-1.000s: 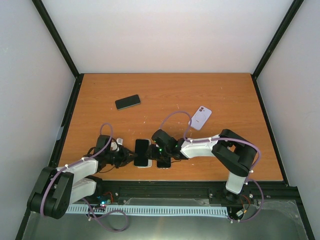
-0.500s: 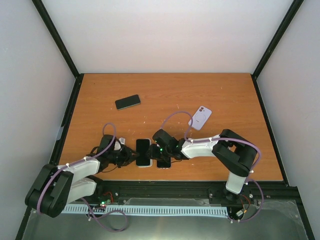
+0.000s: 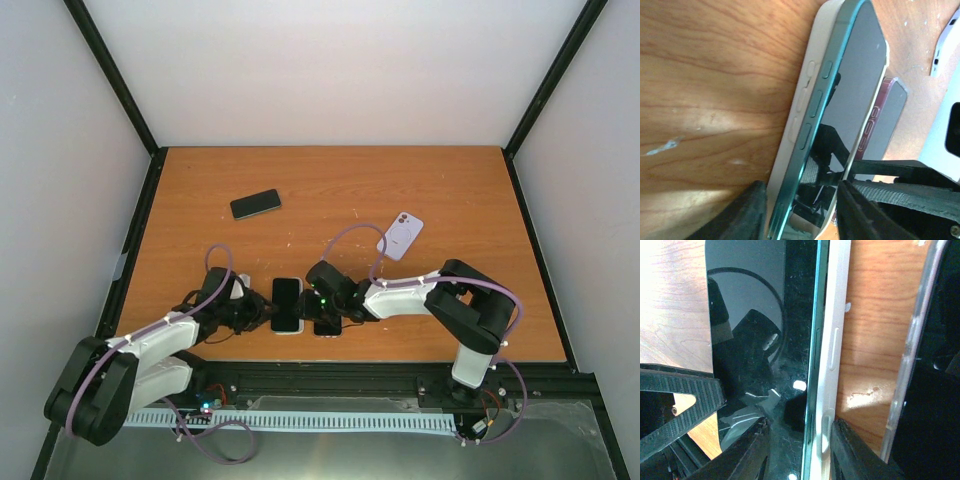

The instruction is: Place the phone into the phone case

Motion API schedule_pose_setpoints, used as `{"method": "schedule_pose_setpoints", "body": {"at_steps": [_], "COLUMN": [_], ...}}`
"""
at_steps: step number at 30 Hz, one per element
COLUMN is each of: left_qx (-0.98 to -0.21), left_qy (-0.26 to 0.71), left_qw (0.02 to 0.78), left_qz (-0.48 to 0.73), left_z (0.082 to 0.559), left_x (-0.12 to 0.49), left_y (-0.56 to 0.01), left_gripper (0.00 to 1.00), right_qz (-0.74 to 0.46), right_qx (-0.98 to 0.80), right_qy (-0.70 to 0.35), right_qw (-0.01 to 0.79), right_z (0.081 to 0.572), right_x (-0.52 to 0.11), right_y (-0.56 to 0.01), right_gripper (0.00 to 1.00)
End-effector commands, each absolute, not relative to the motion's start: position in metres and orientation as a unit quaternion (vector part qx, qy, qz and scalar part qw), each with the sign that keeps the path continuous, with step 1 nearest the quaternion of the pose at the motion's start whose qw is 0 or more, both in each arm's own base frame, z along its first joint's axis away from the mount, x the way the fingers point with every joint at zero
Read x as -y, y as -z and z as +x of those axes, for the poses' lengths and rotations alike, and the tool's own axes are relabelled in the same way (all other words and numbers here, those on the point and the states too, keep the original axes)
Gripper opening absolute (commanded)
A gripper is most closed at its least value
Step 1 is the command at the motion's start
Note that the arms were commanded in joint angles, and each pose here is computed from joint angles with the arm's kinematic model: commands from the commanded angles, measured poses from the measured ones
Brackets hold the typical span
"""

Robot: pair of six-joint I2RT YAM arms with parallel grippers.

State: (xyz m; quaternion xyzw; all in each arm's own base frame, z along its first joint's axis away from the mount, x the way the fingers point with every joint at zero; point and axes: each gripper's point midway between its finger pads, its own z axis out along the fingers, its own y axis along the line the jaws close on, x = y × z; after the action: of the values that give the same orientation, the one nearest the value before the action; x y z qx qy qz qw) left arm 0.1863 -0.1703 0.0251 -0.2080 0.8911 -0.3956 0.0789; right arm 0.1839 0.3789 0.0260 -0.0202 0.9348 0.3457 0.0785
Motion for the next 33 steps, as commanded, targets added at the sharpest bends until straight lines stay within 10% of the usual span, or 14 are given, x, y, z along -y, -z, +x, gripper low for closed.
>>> {"method": "schedule_pose_setpoints", "body": {"at_steps": [1, 11, 25, 33], "left_qx": [-0.896, -0.882, -0.897, -0.914], "left_qy": [0.39, 0.427, 0.381, 0.339], "left_qw": [0.089, 0.07, 0.104, 0.118], "left_qz": [-0.194, -0.188, -0.198, -0.189], "left_z": [0.191, 0.182, 0.2, 0.215], "left_x": [0.172, 0.181, 0.168, 0.161], "left_y": [-0.031, -0.029, -0.04, -0.04], "left_gripper": [0.24, 0.12, 0.5, 0.36], "right_qz": [-0.023, -0.028, -0.004, -0.012], "right_qx": [-0.939, -0.931, -0.929, -0.93], "right_qy": [-0.335, -0.355, -0.356, -0.351], "right_qw": [0.075, 0.081, 0.1, 0.106], "right_z": [0.176, 0.178, 0.194, 0.204], "right_x": [-0.372, -0.379, -0.358, -0.365], "right_y": [-0.022, -0.03, -0.03, -0.029], "right_gripper": [0.34, 0.33, 0.33, 0.35]}}
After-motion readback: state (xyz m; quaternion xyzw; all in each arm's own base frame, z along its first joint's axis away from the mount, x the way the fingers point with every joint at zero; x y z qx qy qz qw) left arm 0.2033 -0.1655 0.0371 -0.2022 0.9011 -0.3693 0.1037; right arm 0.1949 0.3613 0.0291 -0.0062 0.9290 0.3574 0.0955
